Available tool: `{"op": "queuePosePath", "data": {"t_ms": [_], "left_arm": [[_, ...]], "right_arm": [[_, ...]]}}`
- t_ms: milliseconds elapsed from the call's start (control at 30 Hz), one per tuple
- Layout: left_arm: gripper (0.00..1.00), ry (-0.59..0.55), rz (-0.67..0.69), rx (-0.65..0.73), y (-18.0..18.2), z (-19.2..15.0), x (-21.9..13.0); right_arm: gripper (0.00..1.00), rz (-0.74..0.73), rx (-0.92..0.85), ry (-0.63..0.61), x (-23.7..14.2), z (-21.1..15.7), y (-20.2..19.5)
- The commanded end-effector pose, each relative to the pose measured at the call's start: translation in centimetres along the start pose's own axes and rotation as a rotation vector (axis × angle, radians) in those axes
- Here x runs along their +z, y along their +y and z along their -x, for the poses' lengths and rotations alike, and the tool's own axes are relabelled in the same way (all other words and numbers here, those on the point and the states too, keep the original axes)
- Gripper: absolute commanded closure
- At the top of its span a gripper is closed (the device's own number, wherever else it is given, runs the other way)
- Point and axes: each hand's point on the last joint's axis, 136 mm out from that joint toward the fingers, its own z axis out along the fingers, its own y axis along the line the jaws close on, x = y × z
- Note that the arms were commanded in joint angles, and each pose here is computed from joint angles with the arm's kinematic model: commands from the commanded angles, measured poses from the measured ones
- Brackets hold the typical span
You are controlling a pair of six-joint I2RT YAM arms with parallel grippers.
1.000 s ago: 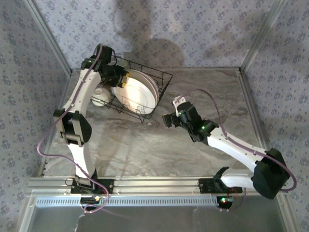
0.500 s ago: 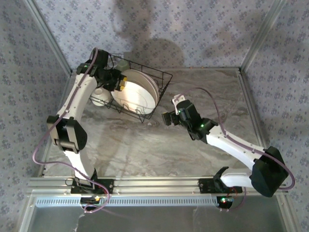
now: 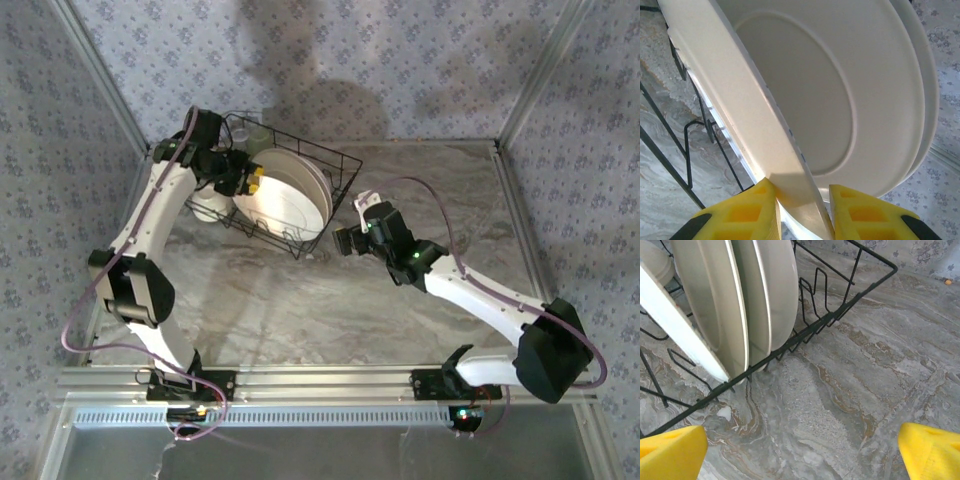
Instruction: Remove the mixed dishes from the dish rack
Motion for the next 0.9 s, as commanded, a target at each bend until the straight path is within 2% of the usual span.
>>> {"op": "queuePosePath", "data": {"t_ms": [0, 200, 500, 667, 867], "left_arm": [[1.0, 0.149, -0.028, 0.039, 0.1, -4.5, -2.3], [1.0, 0.154, -0.043, 0.053, 0.1, -4.6, -2.7], [1.0, 0.169, -0.062, 0.077, -0.4, -4.8, -2.9], [1.0, 0.16, -0.076, 0.102, -0.5, -5.3, -4.2], [1.0, 0.163, -0.114, 0.117, -0.9, -6.2, -5.8]], "right_arm": [[0.0, 0.007, 0.006, -0.038, 0.0, 1.9, 0.1], [0.0, 0.043, 0.082, 0.004, 1.0, 1.4, -0.9], [0.0, 0.007, 0.269, 0.078, 4.0, 3.0, -6.3], [0.0, 0.021, 0.284, 0.105, 5.5, 3.1, -6.1], [0.0, 0.046, 0.271, 0.076, 4.9, 3.6, -5.3]]}}
